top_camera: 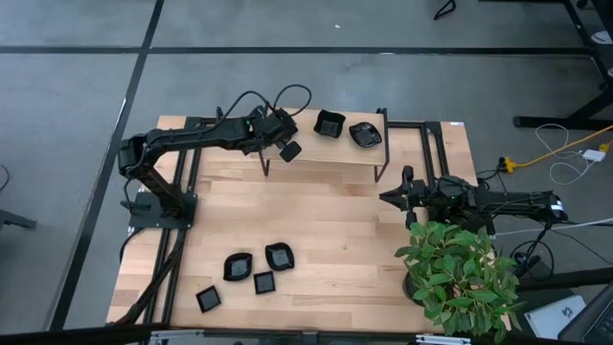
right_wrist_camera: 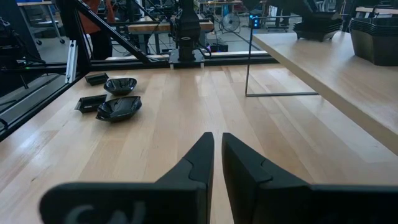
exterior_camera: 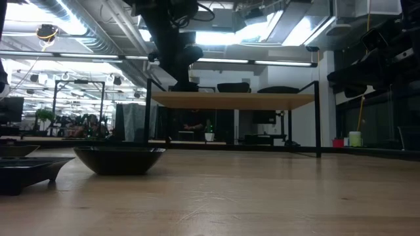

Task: Pick & Place Mini shaped plates
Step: Stack the square plate on top of the square plate on the shelf, then stack the leaf-shaped plate on top of the leaf-shaped plate on the shelf

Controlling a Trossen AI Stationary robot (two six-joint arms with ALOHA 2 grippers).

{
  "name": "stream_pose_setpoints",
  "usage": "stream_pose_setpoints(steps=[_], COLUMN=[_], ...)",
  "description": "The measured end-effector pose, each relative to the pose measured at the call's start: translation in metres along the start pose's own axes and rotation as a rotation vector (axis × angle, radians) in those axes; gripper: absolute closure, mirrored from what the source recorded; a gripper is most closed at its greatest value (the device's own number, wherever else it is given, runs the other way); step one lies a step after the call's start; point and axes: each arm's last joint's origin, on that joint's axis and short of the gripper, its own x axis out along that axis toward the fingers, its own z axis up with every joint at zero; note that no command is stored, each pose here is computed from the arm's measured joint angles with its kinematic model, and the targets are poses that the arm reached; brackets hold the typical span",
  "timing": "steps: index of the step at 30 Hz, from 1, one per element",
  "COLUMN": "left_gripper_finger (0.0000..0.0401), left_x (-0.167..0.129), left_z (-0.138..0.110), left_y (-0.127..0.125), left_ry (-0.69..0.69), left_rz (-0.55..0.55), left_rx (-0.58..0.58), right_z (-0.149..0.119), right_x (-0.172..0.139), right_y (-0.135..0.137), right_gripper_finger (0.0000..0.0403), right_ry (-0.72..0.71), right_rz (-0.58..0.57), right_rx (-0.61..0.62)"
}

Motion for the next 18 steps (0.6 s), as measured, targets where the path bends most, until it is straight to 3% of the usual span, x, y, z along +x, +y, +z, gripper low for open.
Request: stream_pose_setpoints(steps=[11,18], left_gripper_finger=[0.0271,0.0271], left_x=[-0.003,-0.015], left_z=[-0.001,-0.002], left_y=[-0.008,-0.028], left_ry=[0.016,-0.039], left_rz=[-0.130,-0.141], left_rx=[0.021,0.087], right_z=[0.000,0.000], right_x=[0.000,0.000], right_y=[0.000,0.000], right_gripper_finger=[0.0369,0.0369], right_ry=[0.000,0.000], right_rz=[0.000,0.000], right_rx=[0.000,0.000])
